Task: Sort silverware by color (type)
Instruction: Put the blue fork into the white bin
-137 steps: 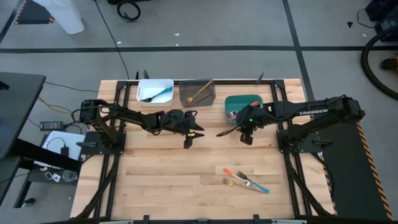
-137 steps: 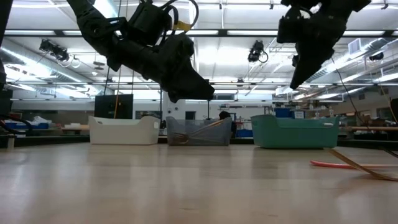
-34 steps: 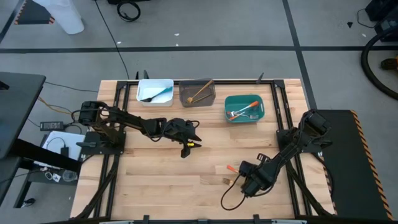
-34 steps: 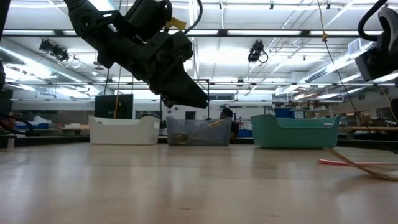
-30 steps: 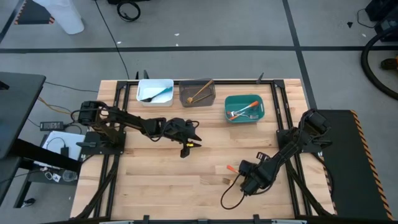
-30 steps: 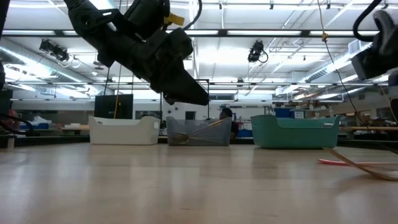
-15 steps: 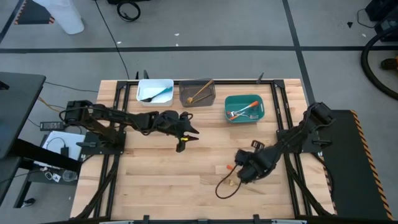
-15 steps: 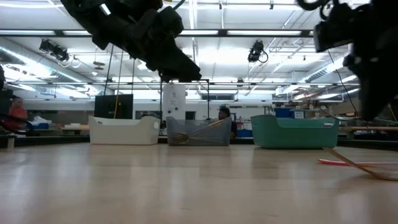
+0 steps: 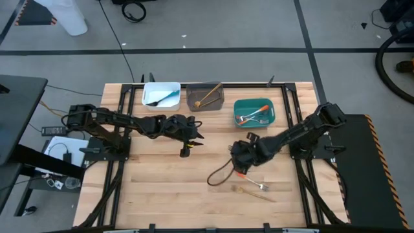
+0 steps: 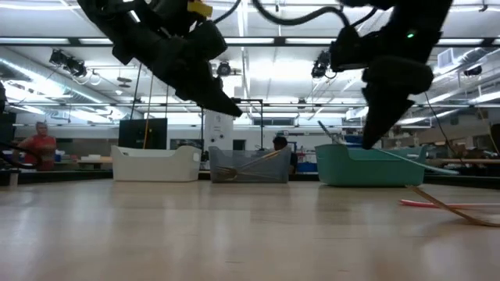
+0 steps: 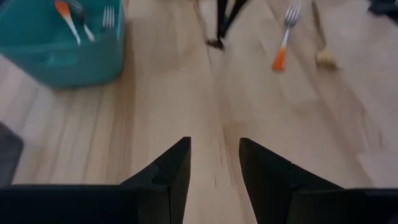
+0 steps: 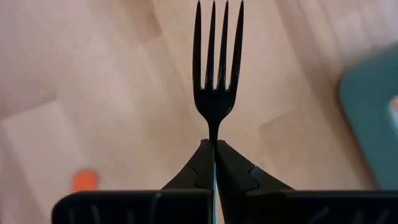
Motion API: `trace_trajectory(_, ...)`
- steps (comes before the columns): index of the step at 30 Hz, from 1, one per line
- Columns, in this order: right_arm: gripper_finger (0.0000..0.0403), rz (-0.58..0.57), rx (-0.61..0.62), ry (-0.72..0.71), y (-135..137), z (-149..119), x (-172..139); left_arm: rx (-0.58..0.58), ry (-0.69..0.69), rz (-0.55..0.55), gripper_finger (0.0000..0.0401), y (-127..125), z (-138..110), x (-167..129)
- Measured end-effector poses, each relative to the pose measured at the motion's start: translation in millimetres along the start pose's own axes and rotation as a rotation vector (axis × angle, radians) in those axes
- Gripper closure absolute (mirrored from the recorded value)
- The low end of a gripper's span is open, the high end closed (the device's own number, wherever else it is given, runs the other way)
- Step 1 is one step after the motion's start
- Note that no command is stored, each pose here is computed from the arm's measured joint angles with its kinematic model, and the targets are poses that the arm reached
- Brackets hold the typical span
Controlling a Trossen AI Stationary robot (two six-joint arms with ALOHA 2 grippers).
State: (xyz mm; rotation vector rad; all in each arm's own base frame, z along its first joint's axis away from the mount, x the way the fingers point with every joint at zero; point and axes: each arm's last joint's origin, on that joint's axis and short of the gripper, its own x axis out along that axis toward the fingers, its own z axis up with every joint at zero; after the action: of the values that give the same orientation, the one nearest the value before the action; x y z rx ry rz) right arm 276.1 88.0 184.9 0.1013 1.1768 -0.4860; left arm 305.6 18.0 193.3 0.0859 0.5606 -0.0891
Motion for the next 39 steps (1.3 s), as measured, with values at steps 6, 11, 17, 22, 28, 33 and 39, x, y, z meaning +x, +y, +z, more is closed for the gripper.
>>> trace_trajectory(6, 0.0392, 0.006, -0.055, -0.039, -20.3, 20.8, 5.6, -0.01, 0.092, 0.001, 0.0257, -0.7, -7.4, -4.3)
trace_trajectory(11, 0.0392, 0.059, -0.063, -0.113, -31.4, 41.6, 13.8, -0.021, 0.011, 0.013, 0.0257, -0.6, -5.8, -5.2)
trace_trajectory(17, 0.0392, 0.073, -0.042, -0.189, -41.7, 55.6, 14.2, -0.066, 0.017, 0.013, 0.0257, -1.0, -9.4, -3.9)
trace_trajectory(22, 0.0392, 0.07, 0.002, -0.229, -49.0, 61.3, 10.6, -0.084, 0.004, 0.01, 0.0257, -2.2, -8.0, -3.8)
trace_trajectory(28, 0.0392, 0.107, -0.011, -0.348, -53.2, 66.0, -4.6, -0.103, -0.021, 0.007, 0.0257, -3.7, -5.1, -3.6)
trace_trajectory(33, 0.0392, 0.135, -0.003, -0.466, -60.1, 61.0, -10.8, -0.125, -0.032, -0.004, 0.0257, -7.5, -3.5, -3.3)
trace_trajectory(39, 0.0392, 0.151, 0.01, -0.617, -64.9, 58.9, -18.6, -0.137, -0.053, -0.01, 0.0257, -9.7, -1.2, -3.2)
